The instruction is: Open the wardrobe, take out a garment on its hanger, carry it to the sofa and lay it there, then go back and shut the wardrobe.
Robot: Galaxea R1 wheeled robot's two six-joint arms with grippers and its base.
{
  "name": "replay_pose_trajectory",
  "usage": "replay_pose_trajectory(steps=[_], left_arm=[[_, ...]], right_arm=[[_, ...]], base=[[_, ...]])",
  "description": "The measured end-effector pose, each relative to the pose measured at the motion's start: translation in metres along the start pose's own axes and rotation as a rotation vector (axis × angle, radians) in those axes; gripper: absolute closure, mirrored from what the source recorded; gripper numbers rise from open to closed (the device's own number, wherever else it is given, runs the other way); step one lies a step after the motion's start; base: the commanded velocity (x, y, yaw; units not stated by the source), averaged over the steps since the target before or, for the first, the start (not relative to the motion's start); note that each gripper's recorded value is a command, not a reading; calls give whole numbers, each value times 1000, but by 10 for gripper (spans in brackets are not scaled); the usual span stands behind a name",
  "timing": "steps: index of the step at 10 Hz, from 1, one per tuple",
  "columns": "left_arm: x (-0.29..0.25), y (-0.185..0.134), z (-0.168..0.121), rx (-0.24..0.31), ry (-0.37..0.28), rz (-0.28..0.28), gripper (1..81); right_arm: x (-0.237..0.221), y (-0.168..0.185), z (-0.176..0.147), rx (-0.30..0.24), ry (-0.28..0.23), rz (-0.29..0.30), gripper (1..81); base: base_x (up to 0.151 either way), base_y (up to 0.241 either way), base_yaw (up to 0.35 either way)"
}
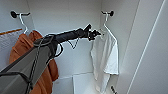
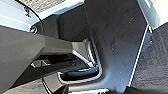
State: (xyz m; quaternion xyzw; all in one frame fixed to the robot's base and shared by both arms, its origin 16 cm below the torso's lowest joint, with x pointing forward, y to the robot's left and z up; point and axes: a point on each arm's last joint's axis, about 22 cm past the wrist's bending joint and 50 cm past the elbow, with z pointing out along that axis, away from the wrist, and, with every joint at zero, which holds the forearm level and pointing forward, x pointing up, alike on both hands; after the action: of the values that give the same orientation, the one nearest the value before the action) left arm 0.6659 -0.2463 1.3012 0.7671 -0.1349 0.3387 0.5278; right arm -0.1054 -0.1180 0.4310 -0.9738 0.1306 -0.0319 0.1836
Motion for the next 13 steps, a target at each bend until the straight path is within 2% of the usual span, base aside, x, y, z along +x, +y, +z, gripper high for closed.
replay_pose_trajectory(steps=[2,7,10,13], left_arm=[[0,32,6,-39,-13,8,10],[42,46,-18,-54,51,-5,10],[49,84,-21,-94,58,12,10],[32,116,-9,-131,27,17,10]], right_arm=[[-3,0,0,-1,3,14,10],[-3,0,0,-1,3,14,10],[-1,-2,0,0,5,14,10],[-1,-2,0,0,5,14,10]], base=[[0,0,0],[0,0,0],[0,0,0],[0,0,0]])
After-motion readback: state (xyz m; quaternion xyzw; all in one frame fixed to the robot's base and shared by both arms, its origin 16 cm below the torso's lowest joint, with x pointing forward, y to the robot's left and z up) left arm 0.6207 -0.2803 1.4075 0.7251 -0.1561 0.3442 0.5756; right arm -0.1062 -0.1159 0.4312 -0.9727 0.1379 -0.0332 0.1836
